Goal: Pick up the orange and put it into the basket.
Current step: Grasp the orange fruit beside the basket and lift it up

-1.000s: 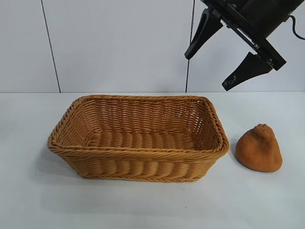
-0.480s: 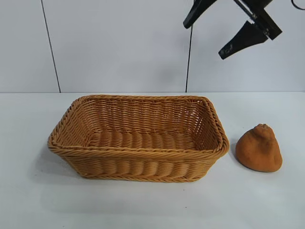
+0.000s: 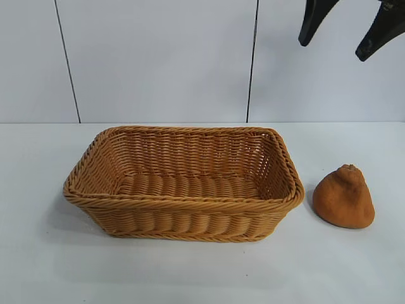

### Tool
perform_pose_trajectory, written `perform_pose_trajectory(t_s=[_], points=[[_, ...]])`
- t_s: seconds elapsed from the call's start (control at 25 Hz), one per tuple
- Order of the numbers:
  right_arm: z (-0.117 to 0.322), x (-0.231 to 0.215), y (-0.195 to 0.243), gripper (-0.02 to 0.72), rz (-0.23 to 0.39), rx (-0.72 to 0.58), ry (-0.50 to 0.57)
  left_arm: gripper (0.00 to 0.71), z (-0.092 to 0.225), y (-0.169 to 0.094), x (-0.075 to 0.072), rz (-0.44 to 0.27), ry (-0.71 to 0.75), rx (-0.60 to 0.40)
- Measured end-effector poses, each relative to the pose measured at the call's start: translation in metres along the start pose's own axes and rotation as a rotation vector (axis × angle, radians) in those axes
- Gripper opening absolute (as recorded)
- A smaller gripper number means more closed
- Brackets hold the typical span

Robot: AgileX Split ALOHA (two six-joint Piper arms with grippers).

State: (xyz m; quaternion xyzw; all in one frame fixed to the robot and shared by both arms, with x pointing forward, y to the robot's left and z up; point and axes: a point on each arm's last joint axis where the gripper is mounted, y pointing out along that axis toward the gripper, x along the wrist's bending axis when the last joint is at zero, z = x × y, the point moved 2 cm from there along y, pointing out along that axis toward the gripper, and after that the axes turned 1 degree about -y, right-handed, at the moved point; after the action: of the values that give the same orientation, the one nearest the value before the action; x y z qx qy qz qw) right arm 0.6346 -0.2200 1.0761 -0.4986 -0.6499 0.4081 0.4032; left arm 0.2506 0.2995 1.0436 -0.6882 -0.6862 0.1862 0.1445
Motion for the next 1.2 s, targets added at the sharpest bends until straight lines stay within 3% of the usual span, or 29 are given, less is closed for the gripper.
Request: perform_pose_trajectory(t_s=[0.28, 0.52, 0.76, 0.96, 1.0, 1.08, 1.2], points=[[0.008, -0.027, 0.009, 0.601, 0.074, 0.046, 0.065, 0.580, 0.000, 0.000, 0.000, 0.000, 0.001, -0.001], [0.033, -0.046, 0.053, 0.601, 0.087, 0.209, 0.113, 0.580, 0.000, 0.000, 0.000, 0.000, 0.002, -0.001], [0.058, -0.045, 0.121, 0.601, 0.002, 0.320, 0.167, 0.580, 0.000, 0.000, 0.000, 0.000, 0.002, -0.001], [0.069, -0.050, 0.168, 0.582, -0.001, 0.356, 0.191, 0.580, 0.000, 0.000, 0.000, 0.000, 0.002, -0.001], [0.070, -0.051, 0.174, 0.555, 0.000, 0.366, 0.193, 0.580, 0.000, 0.000, 0.000, 0.000, 0.002, -0.001], [0.072, -0.052, 0.179, 0.431, 0.001, 0.377, 0.194, 0.580, 0.000, 0.000, 0.000, 0.000, 0.002, -0.001], [0.074, -0.052, 0.178, 0.123, 0.004, 0.397, 0.187, 0.580, 0.000, 0.000, 0.000, 0.000, 0.002, -0.001]])
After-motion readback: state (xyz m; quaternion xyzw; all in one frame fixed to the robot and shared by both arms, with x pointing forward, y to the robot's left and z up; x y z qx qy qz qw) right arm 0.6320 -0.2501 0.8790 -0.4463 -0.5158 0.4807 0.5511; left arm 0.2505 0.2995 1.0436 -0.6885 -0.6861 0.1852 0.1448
